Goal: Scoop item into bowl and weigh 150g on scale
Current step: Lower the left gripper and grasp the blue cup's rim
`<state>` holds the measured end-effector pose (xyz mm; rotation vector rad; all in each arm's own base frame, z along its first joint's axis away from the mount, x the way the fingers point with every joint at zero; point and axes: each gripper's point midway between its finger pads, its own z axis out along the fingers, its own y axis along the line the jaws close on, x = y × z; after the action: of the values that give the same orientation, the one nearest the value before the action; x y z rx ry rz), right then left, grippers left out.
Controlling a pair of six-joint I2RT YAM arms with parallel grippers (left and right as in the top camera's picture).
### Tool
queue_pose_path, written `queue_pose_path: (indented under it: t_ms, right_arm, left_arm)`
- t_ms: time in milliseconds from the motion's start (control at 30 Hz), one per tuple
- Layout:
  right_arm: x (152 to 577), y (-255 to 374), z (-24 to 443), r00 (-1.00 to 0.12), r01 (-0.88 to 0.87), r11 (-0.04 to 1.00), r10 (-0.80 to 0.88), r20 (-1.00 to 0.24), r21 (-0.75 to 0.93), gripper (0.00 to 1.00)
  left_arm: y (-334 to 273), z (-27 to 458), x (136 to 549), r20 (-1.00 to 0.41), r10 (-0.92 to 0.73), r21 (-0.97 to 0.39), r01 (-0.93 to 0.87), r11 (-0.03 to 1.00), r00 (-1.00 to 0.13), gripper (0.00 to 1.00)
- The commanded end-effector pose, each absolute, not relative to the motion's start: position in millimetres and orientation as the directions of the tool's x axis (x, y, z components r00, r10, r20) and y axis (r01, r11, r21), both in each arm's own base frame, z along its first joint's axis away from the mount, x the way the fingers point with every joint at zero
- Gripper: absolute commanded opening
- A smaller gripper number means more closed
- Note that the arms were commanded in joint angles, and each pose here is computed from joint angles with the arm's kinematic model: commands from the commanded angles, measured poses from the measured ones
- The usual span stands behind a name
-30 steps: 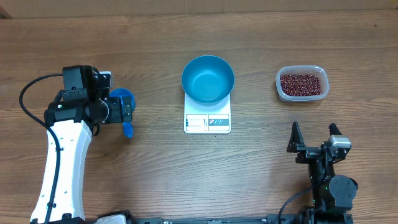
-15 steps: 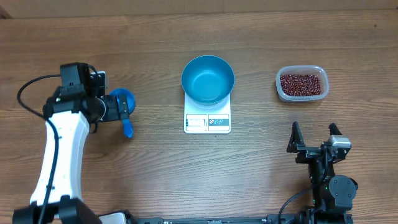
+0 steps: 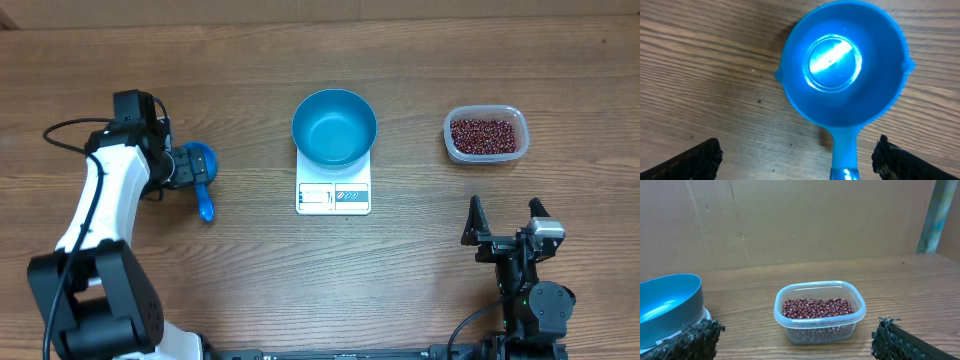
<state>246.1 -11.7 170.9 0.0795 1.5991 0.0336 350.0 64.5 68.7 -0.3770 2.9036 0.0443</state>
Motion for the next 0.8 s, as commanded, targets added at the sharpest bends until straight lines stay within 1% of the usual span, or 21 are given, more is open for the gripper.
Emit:
queue_pose_path:
  t_ms: [0,267,767]
  right_arm:
    - [246.0,-14.9,169.7,-0.021,0.046,0.997,0.067,-0.998,0.066,1.0]
    - [246.0,-14.8,169.7,-0.021,0.046,0.997,0.067,-0.998,0.066,1.0]
    - [246.0,-14.9,169.7,-0.021,0.046,0.997,0.067,-0.998,0.066,1.0]
  left_arm:
    - [71.6,64.0,358.4,-0.218,-0.285,0.008,-0.294,0.956,-0.933,1.0]
    - [75.6,49.1,365.7,-0.214,-0.3,0.007,-0.308,0.951,-0.93,1.0]
    - [90.3,51.1,372.7,-0.253,-0.321,0.004,-0.333,0.943,-0.913,0.99]
